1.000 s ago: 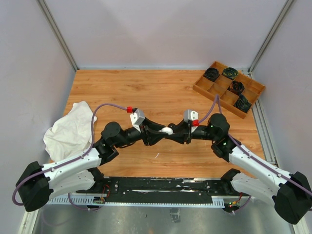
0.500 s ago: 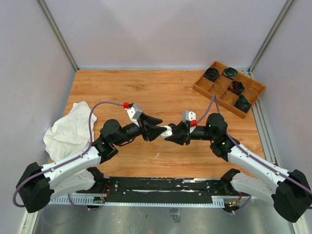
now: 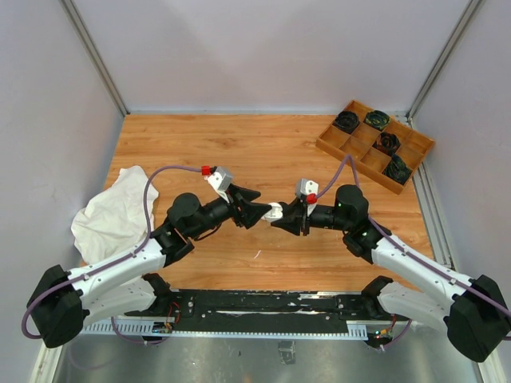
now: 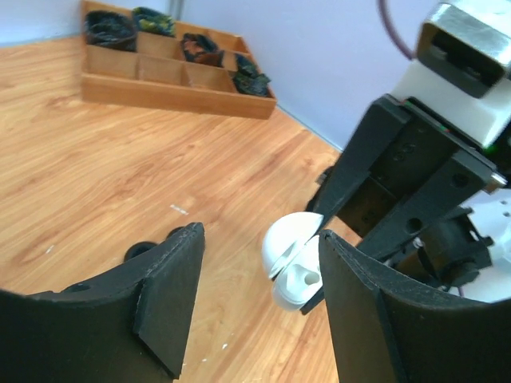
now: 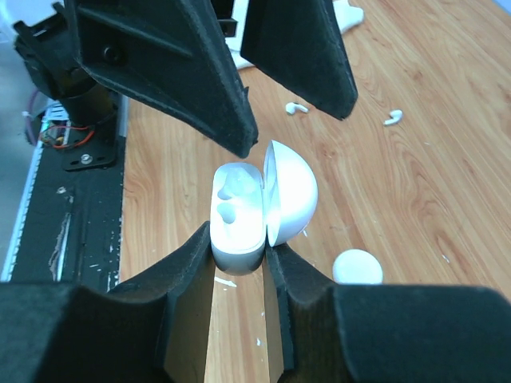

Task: Insert the wireless bluetooth earbuds into the charging case
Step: Open the charging case.

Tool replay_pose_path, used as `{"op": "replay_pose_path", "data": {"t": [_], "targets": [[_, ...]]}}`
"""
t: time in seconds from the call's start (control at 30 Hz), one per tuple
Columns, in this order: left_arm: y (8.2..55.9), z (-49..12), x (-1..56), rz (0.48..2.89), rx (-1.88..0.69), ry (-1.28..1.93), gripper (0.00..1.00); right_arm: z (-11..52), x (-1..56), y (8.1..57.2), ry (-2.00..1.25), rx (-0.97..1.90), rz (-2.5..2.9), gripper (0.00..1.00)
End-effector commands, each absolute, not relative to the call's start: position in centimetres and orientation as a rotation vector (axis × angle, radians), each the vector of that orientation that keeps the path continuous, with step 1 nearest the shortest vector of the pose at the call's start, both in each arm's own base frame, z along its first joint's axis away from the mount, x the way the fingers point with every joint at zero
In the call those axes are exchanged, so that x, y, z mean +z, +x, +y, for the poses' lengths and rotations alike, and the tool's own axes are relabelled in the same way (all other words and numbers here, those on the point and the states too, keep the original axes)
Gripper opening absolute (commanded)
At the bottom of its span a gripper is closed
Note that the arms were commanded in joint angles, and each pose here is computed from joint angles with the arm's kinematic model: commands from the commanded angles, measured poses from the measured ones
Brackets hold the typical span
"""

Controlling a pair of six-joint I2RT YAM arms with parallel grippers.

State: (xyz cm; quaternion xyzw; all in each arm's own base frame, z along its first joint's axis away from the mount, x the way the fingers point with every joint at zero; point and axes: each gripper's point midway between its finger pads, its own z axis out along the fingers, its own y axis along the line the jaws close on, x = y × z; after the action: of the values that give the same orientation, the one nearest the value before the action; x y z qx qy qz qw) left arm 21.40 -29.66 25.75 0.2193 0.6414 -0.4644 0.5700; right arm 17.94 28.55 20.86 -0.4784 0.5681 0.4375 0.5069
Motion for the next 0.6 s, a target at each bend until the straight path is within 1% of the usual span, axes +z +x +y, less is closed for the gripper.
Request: {"op": "replay_pose_path", "data": {"t": [0.0,0.23,0.43,0.57], "targets": [[24.4,-27.8,25.6,1.590,-0.939,0.350,0.64,27.6,19.6,20.2,-1.089,0.930,1.438,0.01],[28.2,-23.1,20.4,1.844,-0.588,0.083,0.64,26.8,17.2,22.2,-1.023,0.828,1.523,0.01],[29.4,-18.1,15.8,2.029,-0.370,-0.131,0.64,25.9,16.0,23.1,-0.968,0.756,1.556,0.01],[29.8,-15.2,13.4,2.095,-0.267,-0.244,0.64,25.5,15.5,23.7,-0.941,0.715,1.569,0.01]]}}
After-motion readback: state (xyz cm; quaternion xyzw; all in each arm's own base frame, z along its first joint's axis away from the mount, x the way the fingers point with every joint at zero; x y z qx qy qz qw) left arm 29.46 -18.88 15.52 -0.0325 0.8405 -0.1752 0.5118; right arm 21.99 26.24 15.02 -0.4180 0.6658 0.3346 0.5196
